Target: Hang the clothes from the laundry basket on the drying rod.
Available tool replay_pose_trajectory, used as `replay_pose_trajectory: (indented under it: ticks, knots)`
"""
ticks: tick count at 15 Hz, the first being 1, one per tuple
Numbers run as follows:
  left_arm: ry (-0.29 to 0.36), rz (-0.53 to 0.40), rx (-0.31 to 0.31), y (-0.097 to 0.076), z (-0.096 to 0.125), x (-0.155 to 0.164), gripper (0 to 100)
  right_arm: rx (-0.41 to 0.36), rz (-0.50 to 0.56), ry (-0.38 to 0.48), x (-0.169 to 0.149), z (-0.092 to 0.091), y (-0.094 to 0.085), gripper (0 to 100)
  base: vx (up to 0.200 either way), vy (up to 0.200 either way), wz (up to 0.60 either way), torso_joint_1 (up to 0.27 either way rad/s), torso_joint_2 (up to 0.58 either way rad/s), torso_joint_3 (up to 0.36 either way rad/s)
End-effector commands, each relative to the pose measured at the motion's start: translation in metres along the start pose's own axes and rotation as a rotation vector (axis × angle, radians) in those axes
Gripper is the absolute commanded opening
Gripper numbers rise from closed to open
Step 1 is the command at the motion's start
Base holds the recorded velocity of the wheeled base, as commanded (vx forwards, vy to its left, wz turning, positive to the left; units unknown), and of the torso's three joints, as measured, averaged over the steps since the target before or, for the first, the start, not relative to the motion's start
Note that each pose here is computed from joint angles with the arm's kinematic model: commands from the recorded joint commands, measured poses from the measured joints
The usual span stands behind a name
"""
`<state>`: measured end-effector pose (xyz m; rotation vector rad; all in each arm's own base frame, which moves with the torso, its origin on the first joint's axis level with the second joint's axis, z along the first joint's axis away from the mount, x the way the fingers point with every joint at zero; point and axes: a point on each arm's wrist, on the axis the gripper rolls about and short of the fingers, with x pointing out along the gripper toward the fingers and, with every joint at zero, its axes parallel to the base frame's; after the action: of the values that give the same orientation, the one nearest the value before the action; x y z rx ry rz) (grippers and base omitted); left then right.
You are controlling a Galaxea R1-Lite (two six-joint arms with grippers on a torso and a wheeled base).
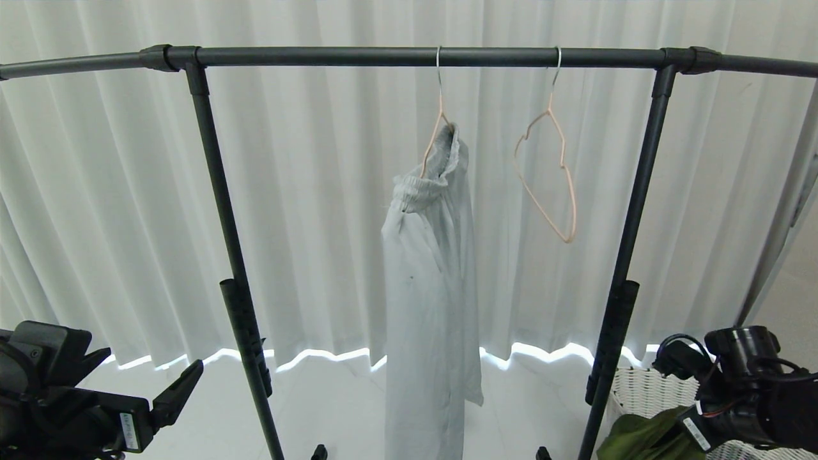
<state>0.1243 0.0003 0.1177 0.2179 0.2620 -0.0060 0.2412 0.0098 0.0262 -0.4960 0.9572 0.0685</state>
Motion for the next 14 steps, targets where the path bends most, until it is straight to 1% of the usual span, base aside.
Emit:
replay_pose_trajectory:
  ticks: [1, 2, 3, 4, 5, 7, 9, 11, 14]
  knots:
    - [-0.001, 0.001, 0.0, 0.0, 0.0, 0.0, 100, 0.031, -0.05, -0.166, -0.056, 0.021, -0.015, 0, 0.0, 0.0, 0.0, 0.0, 0.0, 0.0]
    - [-0.003, 0.0, 0.001, 0.0, 0.0, 0.0, 100, 0.045, -0.059, -0.2, -0.076, 0.028, -0.022, 0, 0.0, 0.0, 0.0, 0.0, 0.0, 0.0]
    - [-0.003, 0.0, 0.001, 0.0, 0.0, 0.0, 100, 0.05, -0.061, -0.216, -0.087, 0.031, -0.025, 0, 0.0, 0.0, 0.0, 0.0, 0.0, 0.0]
    - [0.0, -0.001, -0.001, 0.0, 0.0, 0.0, 100, 0.087, -0.057, -0.255, -0.118, 0.041, -0.032, 0, 0.0, 0.0, 0.0, 0.0, 0.0, 0.0]
    - [-0.003, 0.0, -0.001, 0.0, 0.0, 0.0, 100, 0.117, -0.043, -0.282, -0.138, 0.047, -0.034, 0, 0.0, 0.0, 0.0, 0.0, 0.0, 0.0]
    - [-0.005, 0.0, -0.007, 0.0, 0.0, -0.001, 100, 0.176, 0.02, -0.354, -0.182, 0.06, -0.036, 0, 0.0, 0.0, 0.0, 0.0, 0.0, 0.0]
    - [-0.009, 0.001, -0.01, 0.0, 0.001, -0.001, 100, 0.196, 0.061, -0.411, -0.212, 0.071, -0.036, 0, 0.0, 0.0, 0.0, 0.0, 0.0, 0.0]
    - [-0.016, 0.004, -0.012, 0.0, 0.001, -0.002, 100, 0.193, 0.068, -0.464, -0.226, 0.079, -0.038, 0, 0.0, 0.0, 0.0, 0.0, 0.0, 0.0]
    - [-0.019, 0.005, -0.013, 0.0, 0.002, -0.003, 100, 0.187, 0.07, -0.5, -0.233, 0.084, -0.038, 0, -0.2, 0.0, 0.0, 0.004, 0.0, 0.001]
